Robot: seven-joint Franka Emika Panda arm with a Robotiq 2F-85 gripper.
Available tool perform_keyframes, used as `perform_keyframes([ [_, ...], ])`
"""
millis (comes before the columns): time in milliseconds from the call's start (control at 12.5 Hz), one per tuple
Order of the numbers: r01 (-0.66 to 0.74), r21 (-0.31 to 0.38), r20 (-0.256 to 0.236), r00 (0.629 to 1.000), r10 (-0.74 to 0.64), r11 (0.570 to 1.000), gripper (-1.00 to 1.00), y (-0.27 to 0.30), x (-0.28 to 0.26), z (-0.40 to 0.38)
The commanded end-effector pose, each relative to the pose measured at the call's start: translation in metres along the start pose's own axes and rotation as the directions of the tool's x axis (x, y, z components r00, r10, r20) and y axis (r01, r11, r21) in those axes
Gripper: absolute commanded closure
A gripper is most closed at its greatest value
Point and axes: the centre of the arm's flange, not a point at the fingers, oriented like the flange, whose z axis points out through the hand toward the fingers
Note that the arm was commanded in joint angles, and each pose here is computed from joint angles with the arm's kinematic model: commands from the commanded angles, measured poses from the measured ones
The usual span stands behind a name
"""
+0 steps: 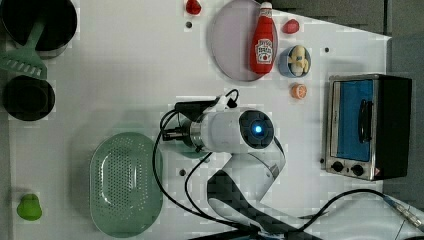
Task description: Drag mug right to left.
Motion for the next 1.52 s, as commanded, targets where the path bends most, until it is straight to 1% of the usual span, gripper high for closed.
perform_keyframes([
  [80, -0.072, 0.022, -0.081, 0.994, 0.073, 0.997, -0.05, 0.003, 0.020, -0.057],
  [160, -0.089, 0.013, -0.099, 0.991, 0.090, 0.996, -0.28, 0.012, 0.025, -0.085],
  [400, -0.192, 0.007, -0.180, 0.965, 0.190, 0.981, -0.96, 0.061, 0.038, -0.199],
  [560, -0.279, 0.012, -0.249, 0.929, 0.273, 0.960, -1.00, 0.109, 0.037, -0.285],
  [640, -0.336, 0.015, -0.271, 0.905, 0.327, 0.942, -1.00, 0.142, 0.032, -0.325],
  [720, -0.397, 0.016, -0.280, 0.879, 0.385, 0.918, -1.00, 0.176, 0.025, -0.360],
  [800, -0.459, 0.008, -0.269, 0.855, 0.444, 0.888, -1.00, 0.211, 0.013, -0.387],
  [1040, -0.616, 0.001, -0.205, 0.771, 0.603, 0.788, -1.00, 0.308, -0.029, -0.436],
  [1200, -0.680, 0.044, -0.203, 0.712, 0.673, 0.732, -1.00, 0.357, -0.047, -0.456],
  [1280, -0.701, 0.054, -0.188, 0.692, 0.697, 0.711, -1.00, 0.373, -0.053, -0.458],
  [1360, -0.714, 0.061, -0.172, 0.681, 0.712, 0.698, -1.00, 0.382, -0.056, -0.457],
  [1440, -0.720, 0.049, -0.154, 0.680, 0.717, 0.693, -1.00, 0.386, -0.058, -0.455],
  [1520, -0.719, 0.016, -0.118, 0.689, 0.715, 0.695, -1.00, 0.384, -0.063, -0.450],
])
